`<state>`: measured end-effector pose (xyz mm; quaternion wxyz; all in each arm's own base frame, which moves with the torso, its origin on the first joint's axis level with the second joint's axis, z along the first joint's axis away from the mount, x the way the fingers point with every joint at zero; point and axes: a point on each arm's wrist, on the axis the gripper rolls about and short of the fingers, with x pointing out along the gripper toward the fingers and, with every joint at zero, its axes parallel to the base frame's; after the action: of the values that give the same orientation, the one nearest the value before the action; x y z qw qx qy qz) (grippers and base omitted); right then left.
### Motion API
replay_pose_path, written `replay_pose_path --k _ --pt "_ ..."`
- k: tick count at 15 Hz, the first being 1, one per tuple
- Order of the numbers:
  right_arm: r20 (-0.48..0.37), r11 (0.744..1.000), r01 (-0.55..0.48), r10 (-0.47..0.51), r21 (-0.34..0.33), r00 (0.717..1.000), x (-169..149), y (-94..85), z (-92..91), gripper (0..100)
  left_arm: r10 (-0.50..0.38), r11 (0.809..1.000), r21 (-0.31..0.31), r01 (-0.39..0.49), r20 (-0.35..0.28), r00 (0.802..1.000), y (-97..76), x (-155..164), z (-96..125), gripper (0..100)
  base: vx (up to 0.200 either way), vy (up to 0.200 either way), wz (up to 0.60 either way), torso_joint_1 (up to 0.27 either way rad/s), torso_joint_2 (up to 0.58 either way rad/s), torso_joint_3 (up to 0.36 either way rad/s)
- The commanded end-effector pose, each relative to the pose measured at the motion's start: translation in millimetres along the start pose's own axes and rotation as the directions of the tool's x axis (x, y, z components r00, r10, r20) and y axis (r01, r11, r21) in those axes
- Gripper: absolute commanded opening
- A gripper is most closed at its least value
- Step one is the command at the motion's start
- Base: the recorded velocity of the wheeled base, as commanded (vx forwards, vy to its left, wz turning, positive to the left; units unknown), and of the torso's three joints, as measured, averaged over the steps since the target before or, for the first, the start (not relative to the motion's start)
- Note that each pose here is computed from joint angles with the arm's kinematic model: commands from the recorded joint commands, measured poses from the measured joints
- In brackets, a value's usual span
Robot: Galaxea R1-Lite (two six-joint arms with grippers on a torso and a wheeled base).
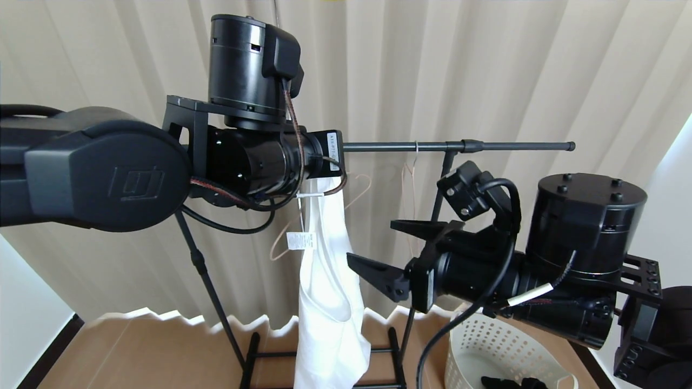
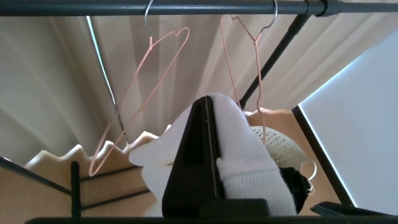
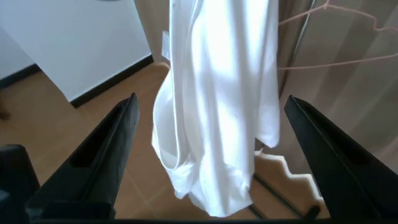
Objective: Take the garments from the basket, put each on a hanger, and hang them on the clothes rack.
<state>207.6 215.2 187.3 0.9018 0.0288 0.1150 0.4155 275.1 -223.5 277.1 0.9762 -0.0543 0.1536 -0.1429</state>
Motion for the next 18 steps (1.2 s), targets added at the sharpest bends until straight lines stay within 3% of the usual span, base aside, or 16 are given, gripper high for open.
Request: replay_pose_path --k 1,4,7,12,15,18 --pt "0.036 0.999 0.009 -0.011 0.051 0.999 16 12.7 7.7 100 0.001 1.0 0.004 -0.001 -0.005 1.0 -1.6 -2 -3 0 0.0 0.0 0.0 0.0 0.0 0.0" --pt "0.083 0.988 0.099 -0.11 0.119 0.99 33 22.9 15.3 100 0.0 1.0 0.015 0.0 -0.011 1.0 -3.7 -2 -5 0 0.0 0.0 0.0 0.0 0.0 0.0" --pt "0.101 0.976 0.178 -0.191 0.129 0.976 48 24.7 15.8 100 -0.006 1.0 0.017 0.006 -0.012 1.0 -5.7 -2 -6 0 0.0 0.0 0.0 0.0 0.0 0.0" --pt "0.106 0.965 0.225 -0.24 0.137 0.965 57 23.6 15.0 100 -0.004 1.0 0.026 0.005 -0.011 1.0 -6.1 -3 -6 0 0.0 0.0 0.0 0.0 0.0 0.0" --pt "0.091 0.957 0.26 -0.272 0.127 0.958 61 19.0 10.0 100 0.007 1.0 0.025 -0.006 -0.005 1.0 -5.4 -3 -5 0 0.0 0.0 0.0 0.0 0.0 0.0" --pt "0.075 0.945 0.318 -0.323 0.075 0.943 57 -3.8 7.3 100 0.009 1.0 0.02 -0.009 0.002 1.0 -3.3 -6 -2 0 0.0 0.0 0.0 0.0 0.0 0.0"
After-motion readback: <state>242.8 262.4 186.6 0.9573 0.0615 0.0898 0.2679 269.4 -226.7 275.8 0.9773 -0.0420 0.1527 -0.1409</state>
